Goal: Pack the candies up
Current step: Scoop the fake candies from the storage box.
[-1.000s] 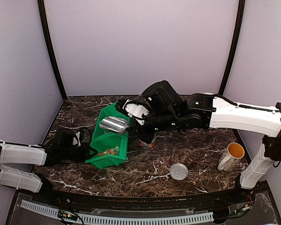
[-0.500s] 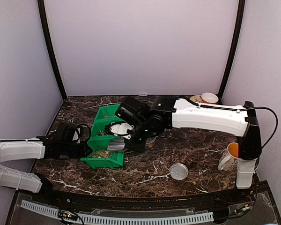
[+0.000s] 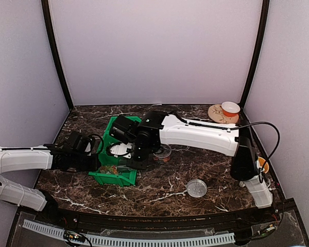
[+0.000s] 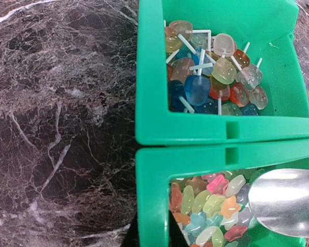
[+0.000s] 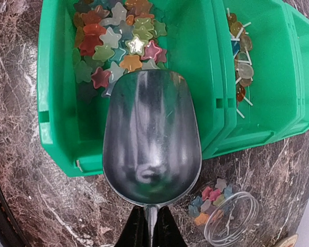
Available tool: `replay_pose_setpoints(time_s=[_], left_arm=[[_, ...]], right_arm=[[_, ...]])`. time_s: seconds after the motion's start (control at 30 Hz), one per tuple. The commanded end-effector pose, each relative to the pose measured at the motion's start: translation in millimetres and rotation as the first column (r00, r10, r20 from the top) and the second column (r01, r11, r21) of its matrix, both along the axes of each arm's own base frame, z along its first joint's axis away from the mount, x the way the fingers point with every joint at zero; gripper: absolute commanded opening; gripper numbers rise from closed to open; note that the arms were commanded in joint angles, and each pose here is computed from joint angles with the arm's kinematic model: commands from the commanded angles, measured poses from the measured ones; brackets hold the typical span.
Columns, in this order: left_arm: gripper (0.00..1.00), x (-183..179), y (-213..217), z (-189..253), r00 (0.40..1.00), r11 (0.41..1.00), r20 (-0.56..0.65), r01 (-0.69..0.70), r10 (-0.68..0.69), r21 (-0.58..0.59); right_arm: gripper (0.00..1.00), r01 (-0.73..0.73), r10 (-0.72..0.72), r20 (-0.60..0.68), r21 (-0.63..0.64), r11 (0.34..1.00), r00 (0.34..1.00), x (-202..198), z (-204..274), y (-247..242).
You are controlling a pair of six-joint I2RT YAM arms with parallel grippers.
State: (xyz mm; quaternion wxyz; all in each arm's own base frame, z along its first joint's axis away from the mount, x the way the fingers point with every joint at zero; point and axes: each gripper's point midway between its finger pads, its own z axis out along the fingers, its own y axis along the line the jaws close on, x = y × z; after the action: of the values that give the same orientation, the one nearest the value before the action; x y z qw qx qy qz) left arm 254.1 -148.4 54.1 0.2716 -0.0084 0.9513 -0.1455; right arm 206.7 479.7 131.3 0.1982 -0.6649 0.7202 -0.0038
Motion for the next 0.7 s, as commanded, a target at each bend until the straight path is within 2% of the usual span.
replay_pose_setpoints(time_s=[0.0, 0.3, 0.5, 0.67], left_arm=[[0.0, 21, -15, 34, 0.994, 0.999, 0.107, 0.007, -0.003, -0.032], [0.0, 24, -23, 40, 0.99, 0.999, 0.13, 0.048, -0.05, 0.016], [0.0, 19, -40, 43, 0.983, 0.993, 0.143, 0.118, -0.119, 0.015], [0.0, 17, -38, 43, 0.981, 0.993, 0.154, 0.117, -0.117, 0.007]], right_arm=[[0.0, -0.033, 0.033, 0.017, -0.017, 0.999, 0.999, 1, -1, 9], [0.0, -0.139, 0.137, -0.046, -0.049, 0.989, 0.99, -13, -37, 25], [0.0, -0.233, 0.24, -0.12, 0.068, 0.97, 0.963, -34, -49, 45], [0.0, -0.213, 0.233, -0.145, 0.144, 0.966, 0.962, -36, -66, 51]])
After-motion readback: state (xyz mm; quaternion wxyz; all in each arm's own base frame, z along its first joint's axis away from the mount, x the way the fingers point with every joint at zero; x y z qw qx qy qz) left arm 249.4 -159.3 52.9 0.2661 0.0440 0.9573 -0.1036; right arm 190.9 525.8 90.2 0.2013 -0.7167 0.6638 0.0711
